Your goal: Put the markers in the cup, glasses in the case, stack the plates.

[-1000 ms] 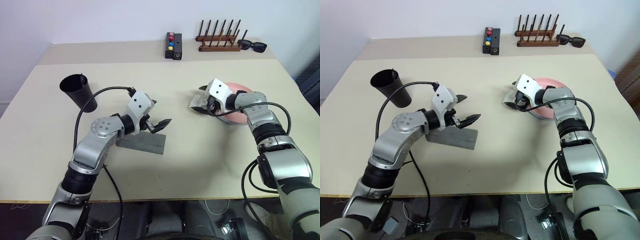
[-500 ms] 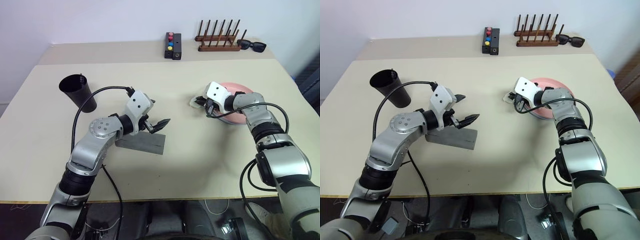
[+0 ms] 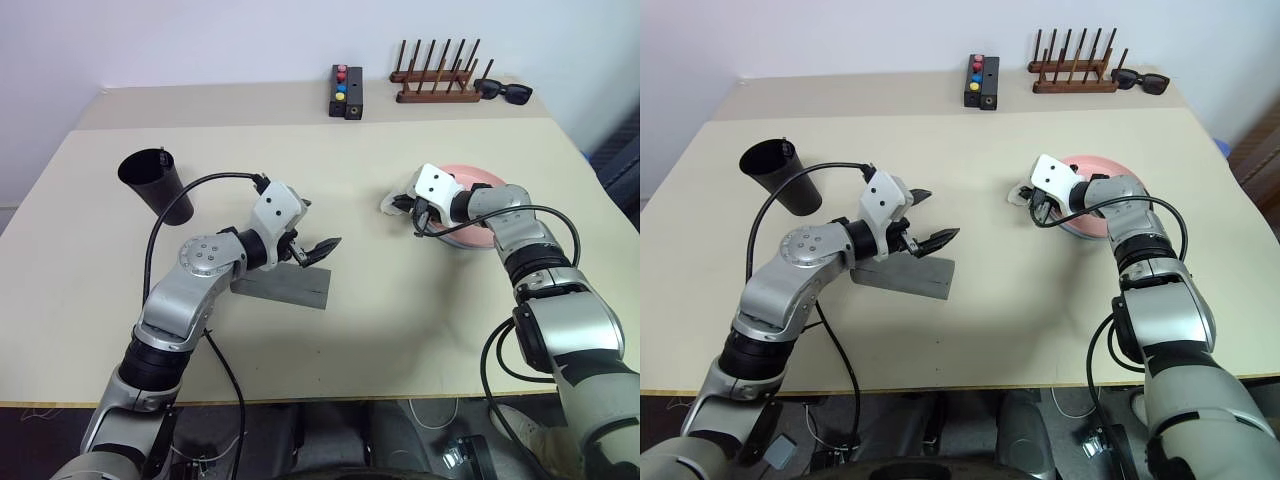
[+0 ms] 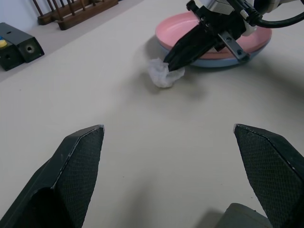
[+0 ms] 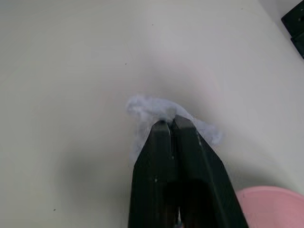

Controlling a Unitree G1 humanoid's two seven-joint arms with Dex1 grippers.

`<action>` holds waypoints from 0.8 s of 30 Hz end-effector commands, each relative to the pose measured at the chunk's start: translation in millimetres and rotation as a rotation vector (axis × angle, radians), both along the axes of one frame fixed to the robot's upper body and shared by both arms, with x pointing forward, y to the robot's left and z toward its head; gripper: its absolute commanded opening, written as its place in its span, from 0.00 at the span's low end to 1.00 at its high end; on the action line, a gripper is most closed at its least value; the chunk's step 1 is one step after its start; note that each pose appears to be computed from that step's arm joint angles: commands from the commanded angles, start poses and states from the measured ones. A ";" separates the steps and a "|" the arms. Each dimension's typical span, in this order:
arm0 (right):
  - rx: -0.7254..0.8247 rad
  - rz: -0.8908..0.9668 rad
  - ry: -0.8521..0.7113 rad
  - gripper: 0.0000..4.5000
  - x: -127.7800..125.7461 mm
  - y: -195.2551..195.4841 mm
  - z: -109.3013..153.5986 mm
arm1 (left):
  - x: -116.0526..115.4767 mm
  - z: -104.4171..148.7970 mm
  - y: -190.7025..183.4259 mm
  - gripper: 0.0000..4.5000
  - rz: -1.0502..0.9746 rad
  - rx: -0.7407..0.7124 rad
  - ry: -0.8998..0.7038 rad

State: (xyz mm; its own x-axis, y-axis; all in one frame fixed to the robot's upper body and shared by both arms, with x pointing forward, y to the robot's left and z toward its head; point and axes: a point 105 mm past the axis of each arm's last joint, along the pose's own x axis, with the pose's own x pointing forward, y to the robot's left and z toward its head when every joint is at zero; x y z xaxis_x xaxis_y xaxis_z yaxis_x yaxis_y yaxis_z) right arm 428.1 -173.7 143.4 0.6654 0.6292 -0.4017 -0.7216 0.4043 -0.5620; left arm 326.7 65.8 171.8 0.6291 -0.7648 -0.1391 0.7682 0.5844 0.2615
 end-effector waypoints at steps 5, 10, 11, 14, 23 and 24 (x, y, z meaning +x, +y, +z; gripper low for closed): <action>0.010 0.000 -0.082 0.00 3.1 -3.5 24.0 | -2.3 11.6 -2.3 1.00 -0.015 -0.022 -0.041; 0.027 -0.017 -0.141 0.00 5.6 -10.1 46.7 | -1.5 10.9 -3.1 1.00 -0.017 -0.024 -0.038; 0.035 -0.021 -0.156 0.00 6.1 -11.6 53.9 | -1.4 10.7 -3.4 1.00 -0.018 -0.025 -0.037; 0.046 -0.037 -0.204 0.00 6.8 -18.8 74.9 | -1.0 10.2 -4.4 1.00 -0.021 -0.027 -0.036; 0.056 -0.149 -0.284 0.00 4.6 -55.3 114.2 | -6.5 4.9 -11.8 1.00 -0.084 -0.029 -0.014; 0.044 -0.163 -0.284 0.00 3.7 -60.3 113.3 | -7.8 4.7 -12.7 1.00 -0.097 -0.029 -0.012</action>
State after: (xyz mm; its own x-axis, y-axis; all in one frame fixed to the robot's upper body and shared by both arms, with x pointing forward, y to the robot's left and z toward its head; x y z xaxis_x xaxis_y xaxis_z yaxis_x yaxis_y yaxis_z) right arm 433.5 -227.2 229.8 0.8146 0.5310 -0.2335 -0.5286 0.5137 -0.6758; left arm 324.3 58.0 166.8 0.5840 -0.7987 -0.1451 0.8053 0.5477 0.2268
